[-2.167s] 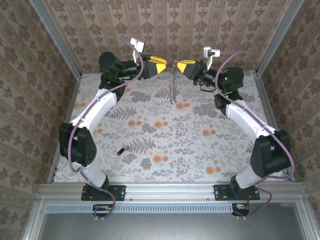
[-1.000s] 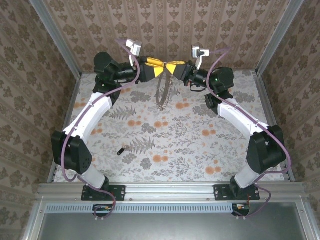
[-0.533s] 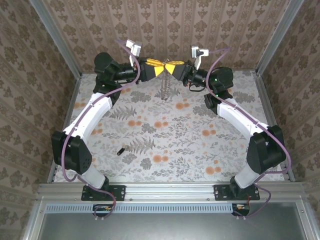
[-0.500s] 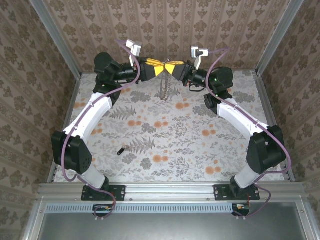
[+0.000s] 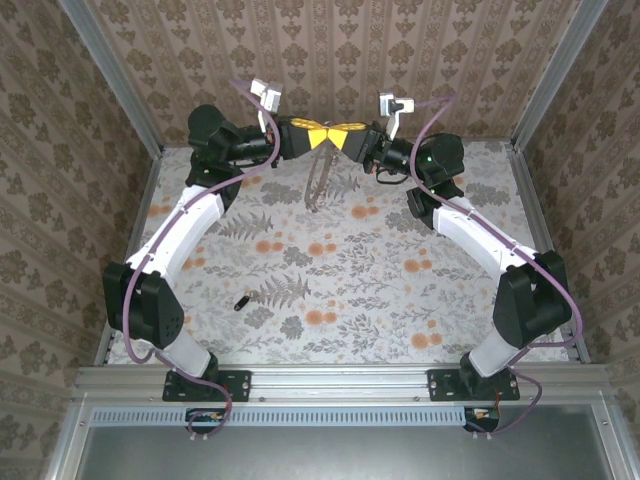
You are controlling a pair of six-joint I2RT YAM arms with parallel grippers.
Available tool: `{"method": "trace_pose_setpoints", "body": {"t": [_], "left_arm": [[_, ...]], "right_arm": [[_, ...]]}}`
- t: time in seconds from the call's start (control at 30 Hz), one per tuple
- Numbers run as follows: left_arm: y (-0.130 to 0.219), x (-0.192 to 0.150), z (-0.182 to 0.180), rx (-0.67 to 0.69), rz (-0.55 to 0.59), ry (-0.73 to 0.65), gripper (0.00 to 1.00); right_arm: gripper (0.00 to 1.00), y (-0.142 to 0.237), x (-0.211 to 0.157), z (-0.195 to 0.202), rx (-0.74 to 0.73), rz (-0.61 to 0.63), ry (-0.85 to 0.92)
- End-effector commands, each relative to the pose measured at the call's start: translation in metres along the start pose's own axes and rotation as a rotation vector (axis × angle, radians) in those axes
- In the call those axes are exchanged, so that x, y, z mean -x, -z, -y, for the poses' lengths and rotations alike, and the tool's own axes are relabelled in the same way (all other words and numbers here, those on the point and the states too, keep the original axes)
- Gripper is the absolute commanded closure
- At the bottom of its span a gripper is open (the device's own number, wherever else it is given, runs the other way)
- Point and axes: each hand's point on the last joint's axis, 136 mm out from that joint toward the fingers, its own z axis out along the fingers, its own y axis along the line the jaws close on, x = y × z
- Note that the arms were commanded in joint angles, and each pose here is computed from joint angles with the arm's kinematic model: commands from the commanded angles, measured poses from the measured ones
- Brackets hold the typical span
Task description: Put the keys on the keyring
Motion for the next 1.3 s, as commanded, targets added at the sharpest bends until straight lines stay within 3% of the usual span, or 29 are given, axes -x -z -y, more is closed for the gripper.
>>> {"method": "trace_pose_setpoints", "body": {"t": [0.0, 0.07, 0.13, 0.2, 0.33, 0.53, 0.87, 1.27], "left_arm": [[0.001, 0.007, 0.016, -0.016, 0.009, -0.062, 1.0], [0.001, 0.007, 0.016, -0.015, 0.01, -0.069, 1.0], [0.002, 0.007, 0.016, -0.016, 0.008, -0.081, 1.0], [0.003, 0.006, 0.017, -0.014, 0.003, -0.096, 1.0], [0.004, 0.002, 0.018, 0.002, -0.022, -0.141, 1.0], [0.007, -0.009, 0.02, 0.048, -0.092, -0.217, 1.0], [0.009, -0.017, 0.027, 0.067, -0.174, -0.281, 1.0], [0.011, -0.02, 0.022, 0.07, -0.186, -0.264, 1.0]], "right_arm": [[1.0, -0.007, 0.012, -0.014, 0.032, 0.02, 0.054], [0.98, -0.005, 0.013, -0.013, 0.014, 0.016, 0.052], [0.69, 0.002, 0.017, -0.008, -0.043, 0.021, 0.059], [0.53, 0.016, 0.027, -0.003, -0.12, 0.051, 0.077], [0.41, 0.038, 0.039, 0.0, -0.208, 0.071, 0.084], [0.4, 0.041, 0.028, 0.005, -0.234, 0.015, 0.047], [0.57, 0.015, -0.005, 0.001, -0.087, -0.142, -0.005], [0.62, 0.021, -0.008, -0.009, -0.117, -0.147, 0.009]]}}
